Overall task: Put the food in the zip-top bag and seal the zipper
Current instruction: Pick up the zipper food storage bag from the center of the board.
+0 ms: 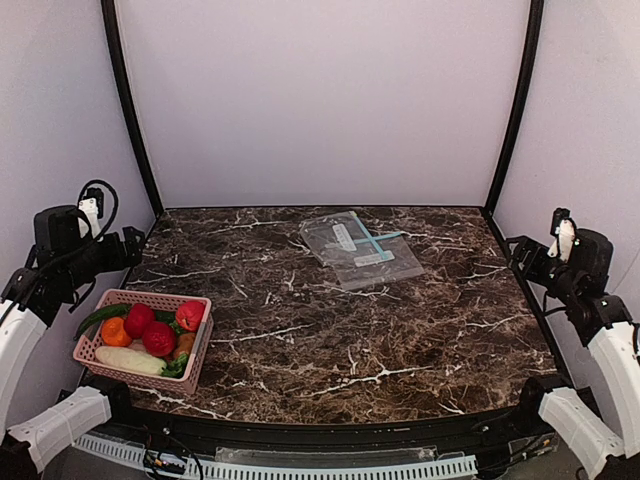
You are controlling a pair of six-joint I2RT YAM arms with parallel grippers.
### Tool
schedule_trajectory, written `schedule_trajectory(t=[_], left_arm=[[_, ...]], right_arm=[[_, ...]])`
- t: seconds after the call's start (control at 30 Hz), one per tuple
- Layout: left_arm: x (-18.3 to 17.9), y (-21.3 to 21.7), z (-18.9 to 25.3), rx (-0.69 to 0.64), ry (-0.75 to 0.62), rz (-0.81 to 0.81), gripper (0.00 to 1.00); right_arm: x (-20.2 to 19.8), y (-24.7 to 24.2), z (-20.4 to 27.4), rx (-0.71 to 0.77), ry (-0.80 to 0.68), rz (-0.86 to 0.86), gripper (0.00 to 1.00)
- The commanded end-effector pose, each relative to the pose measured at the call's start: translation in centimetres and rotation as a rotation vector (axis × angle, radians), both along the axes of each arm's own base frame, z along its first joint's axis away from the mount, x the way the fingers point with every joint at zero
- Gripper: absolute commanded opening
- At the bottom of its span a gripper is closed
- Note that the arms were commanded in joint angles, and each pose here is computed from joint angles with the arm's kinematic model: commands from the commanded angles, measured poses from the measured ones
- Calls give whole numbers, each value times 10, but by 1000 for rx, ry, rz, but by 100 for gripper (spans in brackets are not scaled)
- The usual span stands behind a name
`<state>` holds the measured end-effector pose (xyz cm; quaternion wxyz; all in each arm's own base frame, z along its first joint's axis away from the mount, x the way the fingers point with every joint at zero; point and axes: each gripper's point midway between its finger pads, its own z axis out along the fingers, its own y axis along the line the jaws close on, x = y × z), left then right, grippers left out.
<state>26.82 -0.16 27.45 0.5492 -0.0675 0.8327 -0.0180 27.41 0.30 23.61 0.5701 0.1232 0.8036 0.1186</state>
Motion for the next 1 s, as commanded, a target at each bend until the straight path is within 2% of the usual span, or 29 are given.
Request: schedule_trajectory(t=[0.0, 0.3, 0.47, 0.57, 0.7, 0.8, 0.97], left_arm=[[0, -4, -9, -1, 23, -25, 100], [-2, -10, -4, -13, 14, -59, 100], [4, -15, 3, -39, 18, -77, 100], [13, -26, 17, -57, 18, -134, 100], [33, -39, 27, -64, 28, -198, 100], [53, -56, 35, -87, 12, -261, 96], [71, -97, 32, -136, 42, -396, 96]], right_arm=[[-1, -3, 10, -4, -25, -14, 99], [2, 1, 10, 18, -3, 4, 99], [4, 16, 15, 28, 26, 95, 99], [7, 34, 13, 62, 61, 194, 99], [14, 62, -3, 109, 151, 297, 90], [18, 84, -23, 80, 234, 316, 89], [24, 136, -42, 33, 300, 399, 88]])
